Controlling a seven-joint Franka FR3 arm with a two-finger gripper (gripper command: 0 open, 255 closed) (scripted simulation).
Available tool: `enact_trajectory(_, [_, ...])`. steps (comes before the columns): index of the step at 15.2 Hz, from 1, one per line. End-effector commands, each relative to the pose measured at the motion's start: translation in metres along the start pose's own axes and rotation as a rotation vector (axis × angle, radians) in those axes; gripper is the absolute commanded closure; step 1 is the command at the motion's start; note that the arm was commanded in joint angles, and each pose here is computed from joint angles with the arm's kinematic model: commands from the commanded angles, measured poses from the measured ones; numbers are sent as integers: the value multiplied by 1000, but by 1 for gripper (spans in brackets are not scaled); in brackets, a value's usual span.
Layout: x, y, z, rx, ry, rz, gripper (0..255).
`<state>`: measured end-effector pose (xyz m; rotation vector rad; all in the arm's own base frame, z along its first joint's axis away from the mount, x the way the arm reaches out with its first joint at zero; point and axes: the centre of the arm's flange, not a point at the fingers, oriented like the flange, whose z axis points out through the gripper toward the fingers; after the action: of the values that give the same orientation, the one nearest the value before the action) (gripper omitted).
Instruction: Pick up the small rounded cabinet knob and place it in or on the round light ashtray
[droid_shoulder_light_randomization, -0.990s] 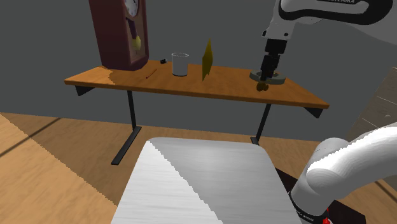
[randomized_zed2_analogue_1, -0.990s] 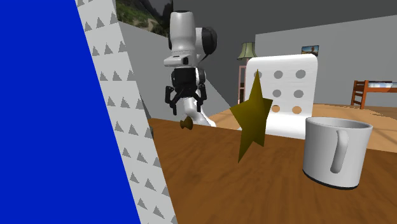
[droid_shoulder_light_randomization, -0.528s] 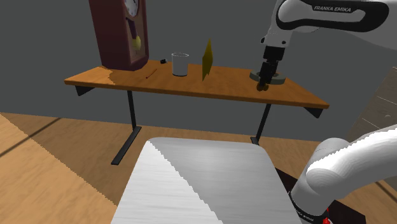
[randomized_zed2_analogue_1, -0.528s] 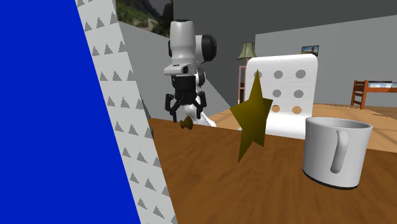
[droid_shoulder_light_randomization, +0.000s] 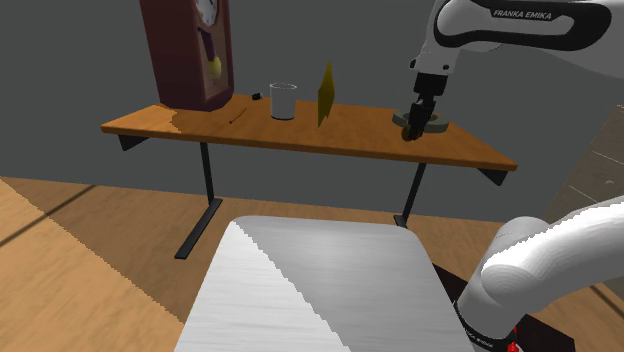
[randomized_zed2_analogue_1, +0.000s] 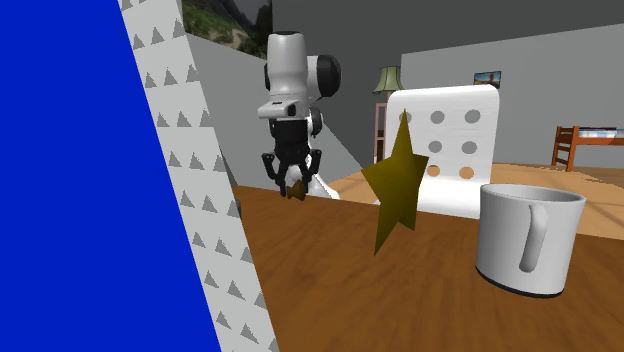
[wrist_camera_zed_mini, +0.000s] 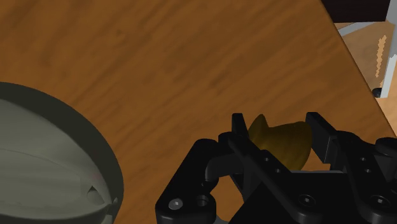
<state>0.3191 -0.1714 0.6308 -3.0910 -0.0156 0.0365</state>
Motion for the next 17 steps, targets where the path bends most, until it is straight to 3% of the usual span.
enact_trajectory(1, [0,0,0,0,0,0,255])
enact_trajectory(7, [0,0,0,0,0,0,255])
enact_trajectory(17, [-1,-3,-53,0,0,0,255])
